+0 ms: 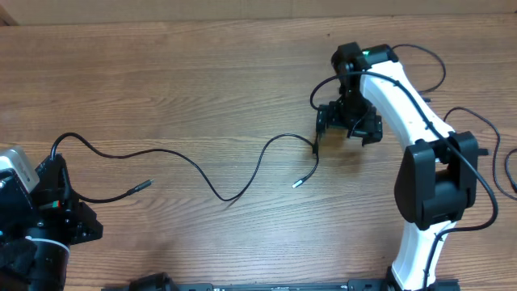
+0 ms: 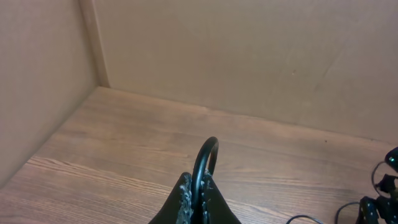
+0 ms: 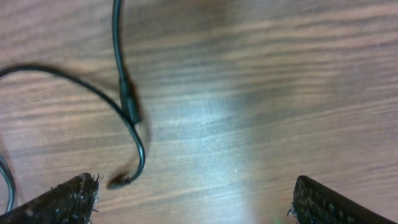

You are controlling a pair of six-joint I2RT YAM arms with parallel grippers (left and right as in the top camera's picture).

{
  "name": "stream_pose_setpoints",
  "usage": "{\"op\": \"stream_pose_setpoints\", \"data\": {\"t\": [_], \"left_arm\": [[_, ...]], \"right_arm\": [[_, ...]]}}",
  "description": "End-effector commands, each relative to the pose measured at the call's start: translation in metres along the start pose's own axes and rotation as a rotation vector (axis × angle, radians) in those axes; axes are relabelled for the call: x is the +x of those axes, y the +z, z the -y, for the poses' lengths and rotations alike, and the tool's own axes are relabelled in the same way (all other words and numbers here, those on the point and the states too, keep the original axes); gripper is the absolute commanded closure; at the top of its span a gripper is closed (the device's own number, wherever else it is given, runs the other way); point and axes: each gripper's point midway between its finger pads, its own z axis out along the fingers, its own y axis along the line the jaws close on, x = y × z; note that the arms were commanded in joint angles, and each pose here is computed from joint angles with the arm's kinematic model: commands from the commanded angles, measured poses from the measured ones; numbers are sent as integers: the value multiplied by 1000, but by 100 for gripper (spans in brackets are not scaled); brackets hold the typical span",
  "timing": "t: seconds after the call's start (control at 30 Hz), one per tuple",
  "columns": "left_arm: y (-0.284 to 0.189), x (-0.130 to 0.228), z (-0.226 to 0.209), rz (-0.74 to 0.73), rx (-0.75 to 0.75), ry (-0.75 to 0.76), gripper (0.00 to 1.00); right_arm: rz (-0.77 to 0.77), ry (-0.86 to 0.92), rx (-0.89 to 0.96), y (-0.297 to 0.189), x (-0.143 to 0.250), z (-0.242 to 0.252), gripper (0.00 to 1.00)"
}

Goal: Untangle cables

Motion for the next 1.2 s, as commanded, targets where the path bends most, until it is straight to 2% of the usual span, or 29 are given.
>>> {"op": "stream_pose_setpoints", "data": {"t": [0.0,0.17,0.4,0.67,0.7,0.73,0.8,0.83,0.87,1.17], "left_arm": [[4,-1,-2,-2,-11,14,96],[4,-1,-2,-2,-11,14,96],[4,-1,-2,-1,-11,14,96],[4,-1,-2,-1,-10,14,96],[4,-1,-2,-1,-10,14,96],[4,-1,-2,-2,-10,14,96],[4,-1,-2,-2,-10,14,96],[4,-1,-2,-2,-10,14,96],[4,-1,-2,-2,-10,14,96],[4,0,-2,-7,-11,13,96]], "right_arm": [[9,-4,17,-5,9,-10,0],[15,-23,59,2,20,-25,0],[9,-49,97,53,35,-34,0],[-91,-31,36,87,60,-36,3],[-97,-30,25,88,61,-38,10],[-98,-30,16,89,61,-39,29],[-97,-30,1,90,61,-42,76],[-96,-28,-4,90,60,-43,90],[-95,-28,-7,90,60,-44,96],[-71,-31,-13,88,55,-46,96]]}}
